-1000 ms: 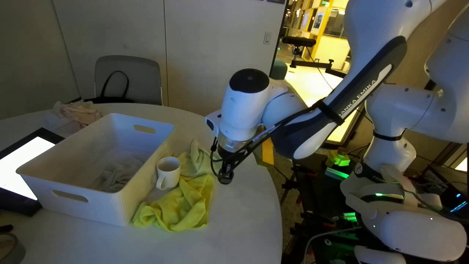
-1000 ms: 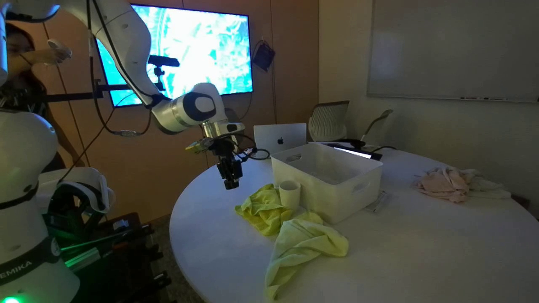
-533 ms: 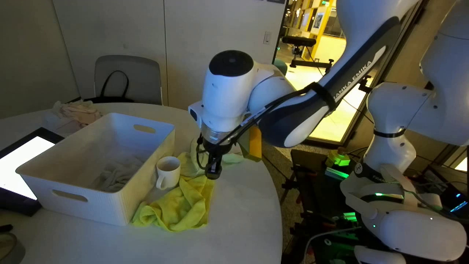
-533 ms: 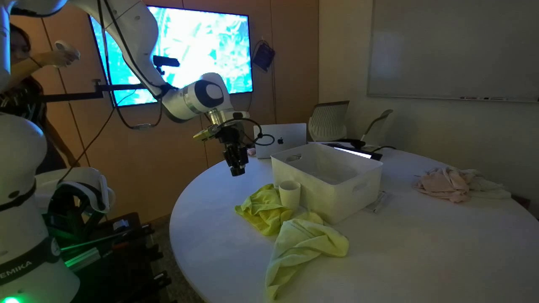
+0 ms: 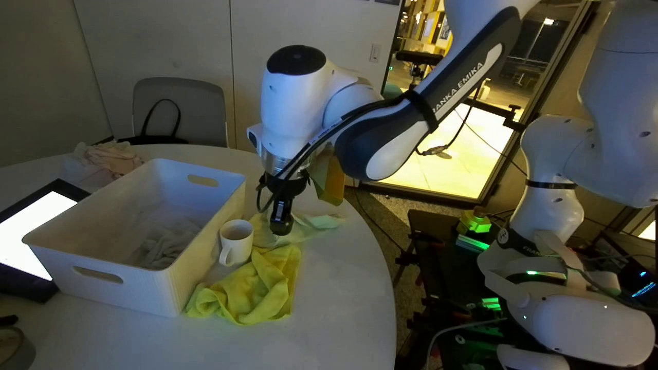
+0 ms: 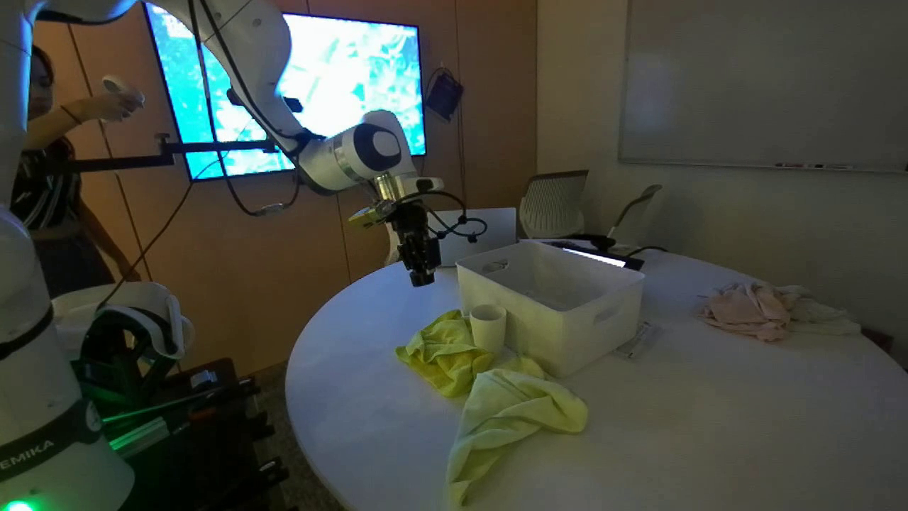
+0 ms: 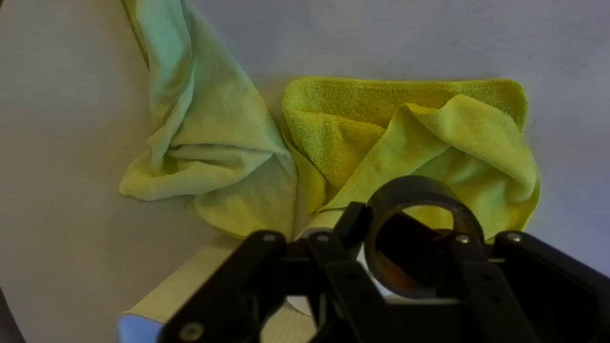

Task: Pick up the yellow towel put it in the basket, pick up a black masking tape put it in the cup, pick up the light yellow towel put it in the basket, pick up the marker put it in the cup, pick up the white-brown towel put it in the basket and pick up the object put it in the cup

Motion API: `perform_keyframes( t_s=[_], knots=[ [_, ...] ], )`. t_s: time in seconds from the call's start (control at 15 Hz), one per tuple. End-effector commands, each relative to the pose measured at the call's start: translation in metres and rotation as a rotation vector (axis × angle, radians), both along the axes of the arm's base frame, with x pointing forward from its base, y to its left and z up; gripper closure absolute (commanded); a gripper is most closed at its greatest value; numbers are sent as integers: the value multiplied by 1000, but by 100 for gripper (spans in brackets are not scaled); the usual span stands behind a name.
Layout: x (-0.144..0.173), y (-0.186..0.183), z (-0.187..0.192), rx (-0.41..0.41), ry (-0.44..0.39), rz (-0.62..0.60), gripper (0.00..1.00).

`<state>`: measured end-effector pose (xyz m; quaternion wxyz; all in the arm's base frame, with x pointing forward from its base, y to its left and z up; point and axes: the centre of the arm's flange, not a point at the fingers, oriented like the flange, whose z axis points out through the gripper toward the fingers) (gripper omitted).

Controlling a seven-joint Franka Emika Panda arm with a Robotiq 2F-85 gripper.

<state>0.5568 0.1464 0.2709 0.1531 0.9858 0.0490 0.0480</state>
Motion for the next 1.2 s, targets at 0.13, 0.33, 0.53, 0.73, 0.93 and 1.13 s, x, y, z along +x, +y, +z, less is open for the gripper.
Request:
perform_keyframes(
  t_s=[0.13,0.33,0.53,0.73,0.93,1.13],
  knots=[
    [35,0,-8,16,8,14,96],
    [51,14,-26,10,5,15,96],
    [68,27,-41,5,10,24,96],
    [85,32,-46,8,3,25,96],
    [99,27,-44,4,-16,15,96],
    [111,21,-41,0,-32,1,96]
  ],
)
